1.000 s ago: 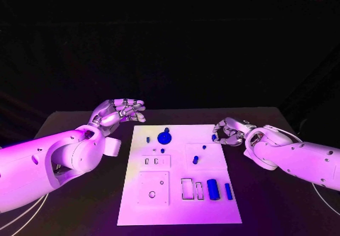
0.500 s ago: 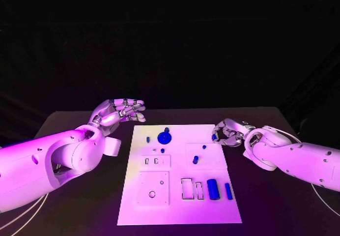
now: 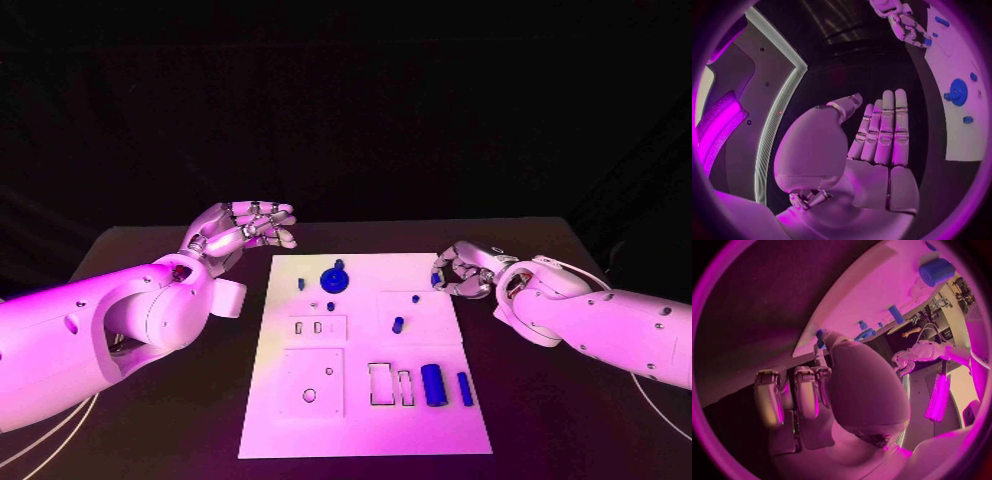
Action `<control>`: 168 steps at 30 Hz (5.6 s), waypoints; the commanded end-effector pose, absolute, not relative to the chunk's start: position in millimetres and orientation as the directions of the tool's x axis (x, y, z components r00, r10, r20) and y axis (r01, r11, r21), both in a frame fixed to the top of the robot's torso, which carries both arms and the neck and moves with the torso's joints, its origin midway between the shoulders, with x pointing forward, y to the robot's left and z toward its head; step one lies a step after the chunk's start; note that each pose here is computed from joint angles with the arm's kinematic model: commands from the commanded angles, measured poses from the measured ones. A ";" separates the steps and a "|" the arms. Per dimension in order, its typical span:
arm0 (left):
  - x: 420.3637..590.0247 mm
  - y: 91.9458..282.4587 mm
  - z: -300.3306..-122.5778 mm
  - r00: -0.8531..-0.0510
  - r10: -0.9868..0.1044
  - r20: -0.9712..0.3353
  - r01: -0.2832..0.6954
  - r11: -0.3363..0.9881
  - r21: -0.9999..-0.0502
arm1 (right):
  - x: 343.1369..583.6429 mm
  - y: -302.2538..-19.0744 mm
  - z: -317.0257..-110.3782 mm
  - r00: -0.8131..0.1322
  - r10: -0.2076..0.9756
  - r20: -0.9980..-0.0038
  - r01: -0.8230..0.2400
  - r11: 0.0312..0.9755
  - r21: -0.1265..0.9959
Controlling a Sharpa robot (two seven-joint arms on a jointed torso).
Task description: Assemble the parts on the task board
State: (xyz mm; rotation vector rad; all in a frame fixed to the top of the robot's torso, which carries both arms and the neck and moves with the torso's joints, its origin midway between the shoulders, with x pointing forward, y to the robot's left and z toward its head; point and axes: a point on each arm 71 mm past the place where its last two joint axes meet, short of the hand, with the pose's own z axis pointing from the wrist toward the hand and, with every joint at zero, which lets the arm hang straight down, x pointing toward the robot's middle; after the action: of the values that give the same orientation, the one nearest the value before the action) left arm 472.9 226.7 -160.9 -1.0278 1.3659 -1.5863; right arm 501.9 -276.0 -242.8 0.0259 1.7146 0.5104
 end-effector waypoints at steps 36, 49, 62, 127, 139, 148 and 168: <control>473.7 227.0 -160.4 -0.368 -0.926 0.084 0.060 -0.114 -0.992 | 475.6 -206.7 -205.2 -0.155 0.419 -0.894 -0.256 0.857 0.446; 474.4 225.4 -160.5 -0.373 -0.924 0.086 0.060 -0.117 -0.991 | 444.8 -125.6 -201.1 -0.153 0.353 -0.923 -0.431 0.817 0.384; 473.8 222.6 -160.3 -0.380 -0.921 0.089 0.058 -0.120 -0.991 | 432.8 -84.7 -220.0 -0.199 0.300 -0.933 -0.452 0.817 0.359; 475.1 221.0 -161.3 -0.383 -0.919 0.089 0.054 -0.118 -0.992 | 422.5 -55.4 -252.1 -0.264 0.245 -0.933 -0.451 0.824 0.344; 475.1 221.5 -161.4 -0.382 -0.920 0.089 0.053 -0.118 -0.992 | 422.4 -54.3 -251.9 -0.262 0.249 -0.932 -0.452 0.822 0.347; 475.2 222.0 -161.4 -0.381 -0.920 0.088 0.053 -0.117 -0.992 | 422.7 -54.5 -251.8 -0.259 0.253 -0.932 -0.452 0.822 0.348; 476.6 224.2 -162.9 -0.376 -0.923 0.074 0.047 -0.099 -0.994 | 417.9 -59.7 -244.2 -0.215 0.331 -0.919 -0.469 0.790 0.394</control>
State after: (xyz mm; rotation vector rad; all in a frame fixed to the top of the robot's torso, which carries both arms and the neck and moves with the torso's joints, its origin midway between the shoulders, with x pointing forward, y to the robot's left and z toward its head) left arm 476.5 225.5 -163.2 -1.0334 1.3759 -1.5786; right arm 419.3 -60.6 -248.9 -0.1210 1.6884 0.6943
